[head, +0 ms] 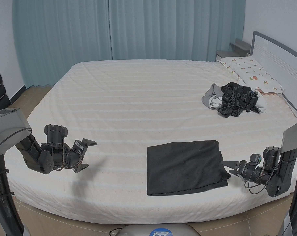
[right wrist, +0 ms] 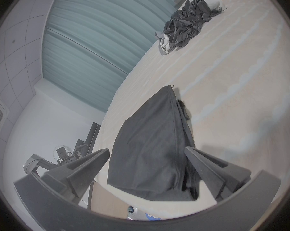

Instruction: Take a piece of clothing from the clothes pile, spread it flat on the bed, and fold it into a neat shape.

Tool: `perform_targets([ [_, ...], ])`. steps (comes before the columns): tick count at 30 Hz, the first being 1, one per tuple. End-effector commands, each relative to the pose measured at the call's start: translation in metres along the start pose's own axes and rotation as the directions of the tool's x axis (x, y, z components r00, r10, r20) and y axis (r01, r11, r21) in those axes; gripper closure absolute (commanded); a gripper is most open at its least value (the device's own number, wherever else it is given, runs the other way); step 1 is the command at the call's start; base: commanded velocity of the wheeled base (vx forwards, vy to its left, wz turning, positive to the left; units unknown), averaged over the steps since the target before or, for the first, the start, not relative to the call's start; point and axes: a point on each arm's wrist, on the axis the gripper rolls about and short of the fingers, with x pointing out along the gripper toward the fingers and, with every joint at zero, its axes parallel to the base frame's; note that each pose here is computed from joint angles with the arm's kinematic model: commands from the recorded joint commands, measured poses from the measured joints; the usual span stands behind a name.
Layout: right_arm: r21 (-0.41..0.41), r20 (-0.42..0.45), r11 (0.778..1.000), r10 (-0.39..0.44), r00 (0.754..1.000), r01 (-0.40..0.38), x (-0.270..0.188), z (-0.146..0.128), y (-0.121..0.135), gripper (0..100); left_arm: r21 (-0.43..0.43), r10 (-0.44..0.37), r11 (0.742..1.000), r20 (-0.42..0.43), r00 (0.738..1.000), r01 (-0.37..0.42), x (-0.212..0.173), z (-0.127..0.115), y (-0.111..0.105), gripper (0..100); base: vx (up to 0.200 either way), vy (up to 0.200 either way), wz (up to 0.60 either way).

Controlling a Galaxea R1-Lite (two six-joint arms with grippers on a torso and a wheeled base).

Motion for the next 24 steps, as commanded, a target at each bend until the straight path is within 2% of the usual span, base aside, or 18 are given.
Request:
perform_targets([
  [1,0.002,-0.019,1.0,-0.011,1.0,0.011,0.007,-0.005,-0.009,0,0.0,0.001,1.0,-0.002,1.0,-0.001,0.0,0.0,0.001,0,0.0,0.0,0.0],
  [11,0.004,-0.044,1.0,-0.023,0.999,0.023,0.012,-0.012,-0.014,0,-0.001,-0.001,1.0,0.001,1.0,0.001,0.0,0.0,0.0,0,0.0,0.0,0.0],
  [12,0.0,-0.05,1.0,-0.024,0.998,0.024,0.013,-0.014,-0.015,100,-0.001,-0.001,1.0,0.001,1.0,0.001,0.0,0.0,0.0,0,0.0,0.0,0.0],
  [24,-0.032,-0.057,0.998,-0.046,0.997,0.044,0.003,-0.018,-0.012,100,-0.002,0.001,1.0,-0.001,1.0,-0.001,0.001,0.0,0.001,0,0.0,0.0,0.0],
])
